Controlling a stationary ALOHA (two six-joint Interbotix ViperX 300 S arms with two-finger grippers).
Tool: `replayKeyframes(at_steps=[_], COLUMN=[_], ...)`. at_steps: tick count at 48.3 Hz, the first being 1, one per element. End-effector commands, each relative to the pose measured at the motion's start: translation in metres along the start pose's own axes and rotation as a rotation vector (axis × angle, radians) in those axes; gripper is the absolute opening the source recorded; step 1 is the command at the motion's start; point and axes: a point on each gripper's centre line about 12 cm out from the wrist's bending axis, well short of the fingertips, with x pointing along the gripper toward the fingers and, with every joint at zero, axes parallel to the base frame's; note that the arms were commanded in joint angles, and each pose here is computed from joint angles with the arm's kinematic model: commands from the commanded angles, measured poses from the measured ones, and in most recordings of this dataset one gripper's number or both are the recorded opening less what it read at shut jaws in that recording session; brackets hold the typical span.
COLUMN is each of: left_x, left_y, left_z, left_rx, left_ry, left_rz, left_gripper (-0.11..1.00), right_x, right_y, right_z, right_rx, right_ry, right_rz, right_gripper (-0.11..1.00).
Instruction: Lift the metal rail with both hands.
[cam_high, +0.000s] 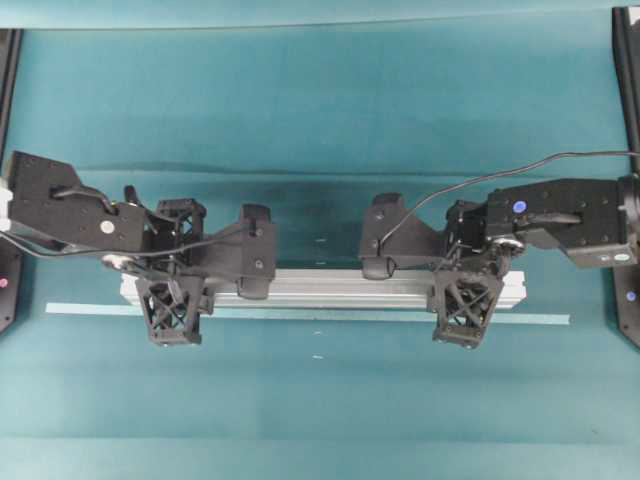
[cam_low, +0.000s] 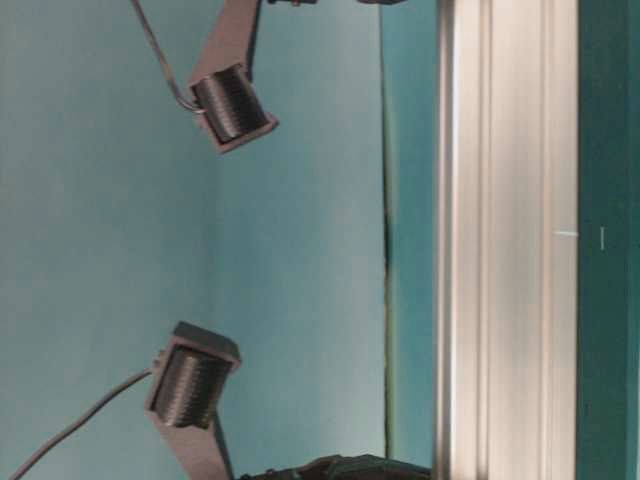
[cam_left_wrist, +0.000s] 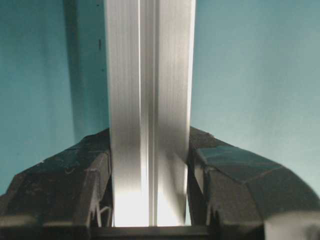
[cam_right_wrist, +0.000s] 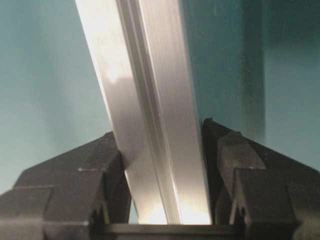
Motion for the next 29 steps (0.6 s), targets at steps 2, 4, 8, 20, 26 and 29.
replayKeyframes(at_steps=[2, 4, 8, 20, 26, 29], left_x=[0.0, 0.003, 0.01, 0.021, 0.024, 0.024], left_y=[-0.003, -0.003, -0.003, -0.003, -0.002, 0.0], left_z=[0.002, 0.002, 0.0, -0.006, -0.011, -0.011], left_rx=[0.013, 0.013, 0.013, 0.016, 0.013, 0.007], left_ry=[-0.008, -0.002, 0.006, 0.021, 0.029, 0.026], left_rz=[0.0, 0.0, 0.0, 0.0, 0.0, 0.002], left_gripper=[0.3, 0.3, 0.3, 0.3, 0.3, 0.3], right_x=[0.004, 0.006, 0.009, 0.016, 0.017, 0.017], right_y=[-0.001, -0.001, -0.001, -0.003, -0.004, -0.004], right_z=[0.002, 0.003, 0.003, 0.004, 0.006, 0.006], right_rx=[0.012, 0.008, 0.008, -0.011, -0.01, -0.008], right_ry=[-0.015, -0.017, -0.022, -0.033, -0.044, -0.048], right_rz=[0.0, 0.0, -0.002, -0.007, -0.006, -0.007], right_gripper=[0.42, 0.42, 0.41, 0.42, 0.41, 0.41])
